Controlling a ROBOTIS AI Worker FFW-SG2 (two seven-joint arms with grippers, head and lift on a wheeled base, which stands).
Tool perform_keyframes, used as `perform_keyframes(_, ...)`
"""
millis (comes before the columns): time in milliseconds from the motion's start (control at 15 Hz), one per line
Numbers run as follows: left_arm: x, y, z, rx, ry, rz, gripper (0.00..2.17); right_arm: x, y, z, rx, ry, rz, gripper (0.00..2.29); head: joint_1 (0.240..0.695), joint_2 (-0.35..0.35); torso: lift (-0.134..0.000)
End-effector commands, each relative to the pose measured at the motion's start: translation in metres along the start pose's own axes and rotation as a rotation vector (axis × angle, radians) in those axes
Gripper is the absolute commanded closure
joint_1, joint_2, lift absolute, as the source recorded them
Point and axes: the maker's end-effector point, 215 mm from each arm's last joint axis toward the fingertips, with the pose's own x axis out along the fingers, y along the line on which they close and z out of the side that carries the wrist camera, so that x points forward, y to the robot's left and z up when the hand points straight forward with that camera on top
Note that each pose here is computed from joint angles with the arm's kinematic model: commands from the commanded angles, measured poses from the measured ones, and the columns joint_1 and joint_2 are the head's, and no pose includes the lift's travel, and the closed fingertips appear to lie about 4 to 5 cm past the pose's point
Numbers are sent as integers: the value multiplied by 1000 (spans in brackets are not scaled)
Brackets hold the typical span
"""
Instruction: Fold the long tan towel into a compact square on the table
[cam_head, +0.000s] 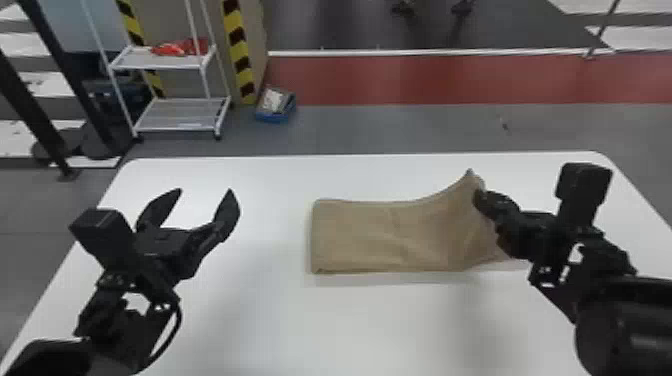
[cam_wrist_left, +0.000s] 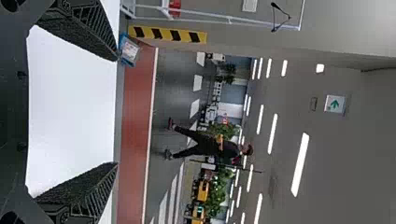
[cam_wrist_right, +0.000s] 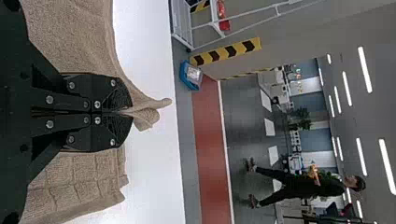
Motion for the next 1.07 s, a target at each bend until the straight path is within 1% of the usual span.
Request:
perform_keyframes(0, 0, 0, -3, 0, 5, 0, 87, 0, 1, -2, 19, 5, 13, 1153, 695, 35, -125)
perform_keyframes(67, 0, -1, -3, 0, 6, -2, 87, -6, 1, 9, 22, -12, 13, 1153, 695, 36, -125)
perform_keyframes(133, 0, -1, -3, 0, 6, -2, 87, -13, -12, 20, 33, -28, -7, 1153, 695, 37, -125)
perform_keyframes(200, 0, 0, -5, -2, 8, -1, 87, -17, -27, 25, 49, -25, -32, 1153, 695, 36, -125)
perform_keyframes(267, 0, 0, -7, -3, 10, 0, 87, -21, -42, 25, 65, -25, -54, 1153, 695, 21, -125)
perform_keyframes(333, 1, -1, -8, -2, 12, -2, 87, -23, -49, 28, 78, -32, -62, 1153, 695, 9, -125)
perform_keyframes(400, 2, -2, -10, -4, 16, -5, 87, -19, -51, 21, 84, -20, -65, 1153, 695, -1, -125)
perform_keyframes(467, 3, -4, -11, -5, 17, -8, 87, -11, -53, 10, 98, 7, -66, 971, 695, -12, -125)
perform_keyframes(533, 3, -6, -12, -6, 18, -12, 87, -4, -57, 1, 110, 33, -67, 424, 695, -19, -125)
perform_keyframes(600, 3, -6, -12, -6, 18, -13, 87, 1, -59, -8, 119, 57, -70, 19, 695, -23, -125)
perform_keyframes(733, 1, -4, -14, -4, 22, -10, 87, -3, -68, -12, 117, 66, -84, -2, 695, -29, -125)
perform_keyframes(1000, 2, -7, -18, -6, 30, -16, 87, -20, -91, -27, 112, 147, -109, 80, 695, -41, -125)
